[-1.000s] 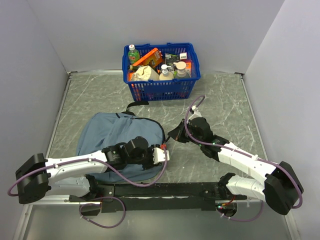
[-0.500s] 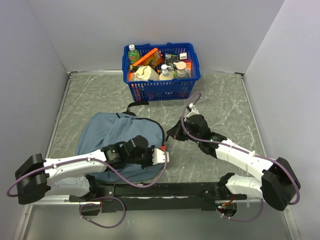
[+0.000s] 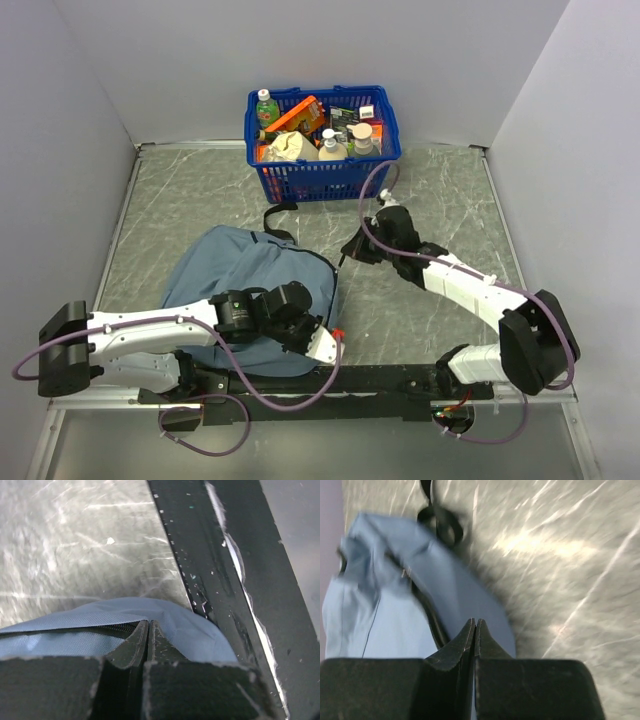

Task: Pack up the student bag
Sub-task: Zip the student bag at the center of the board.

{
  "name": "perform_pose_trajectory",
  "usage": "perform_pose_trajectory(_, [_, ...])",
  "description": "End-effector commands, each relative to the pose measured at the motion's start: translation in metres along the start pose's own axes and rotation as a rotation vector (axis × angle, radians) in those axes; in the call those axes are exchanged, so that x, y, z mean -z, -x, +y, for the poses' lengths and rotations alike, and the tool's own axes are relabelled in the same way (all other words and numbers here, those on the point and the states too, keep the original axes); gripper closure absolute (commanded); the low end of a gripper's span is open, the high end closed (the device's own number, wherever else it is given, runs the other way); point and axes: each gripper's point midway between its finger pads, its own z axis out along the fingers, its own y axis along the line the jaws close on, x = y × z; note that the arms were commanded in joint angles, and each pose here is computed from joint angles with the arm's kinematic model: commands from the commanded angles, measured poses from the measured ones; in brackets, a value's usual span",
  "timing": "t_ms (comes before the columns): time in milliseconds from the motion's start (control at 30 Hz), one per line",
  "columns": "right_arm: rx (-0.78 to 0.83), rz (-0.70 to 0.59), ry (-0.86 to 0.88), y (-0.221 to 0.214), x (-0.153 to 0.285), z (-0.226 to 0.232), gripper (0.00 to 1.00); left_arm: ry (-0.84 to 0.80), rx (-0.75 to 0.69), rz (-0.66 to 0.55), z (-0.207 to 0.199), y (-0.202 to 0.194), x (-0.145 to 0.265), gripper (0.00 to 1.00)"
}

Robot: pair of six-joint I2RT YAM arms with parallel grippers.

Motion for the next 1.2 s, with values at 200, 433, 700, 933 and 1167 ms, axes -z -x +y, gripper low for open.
perform_pose_trajectory(200, [-0.063,-0.429,-0.176,0.124,0.057,-0.054,1.00,-0.331,-0.134,-0.059,-0.066,0.010,0.007,0.99])
perform_pose_trajectory(433, [-0.099,-0.435,-0.183,0.098,0.092,-0.067,1.00,-0.371,-0.199,0.000,-0.070,-0.005,0.013,0.99])
perform_pose_trajectory(700, [-0.089,-0.266,-0.063,0.056,0.050,-0.047,1.00,-0.480,-0.191,0.019,-0.092,-0.015,0.024,0.99])
perform_pose_trajectory(933, [-0.014,-0.301,-0.036,0.138,-0.007,-0.007,1.00,-0.555,-0.275,0.041,-0.102,-0.026,0.032,0.99])
perform_pose_trajectory(1167, [-0.022,-0.347,-0.055,0.163,-0.036,0.002,1.00,-0.590,-0.331,0.052,-0.107,-0.033,0.037,0.99])
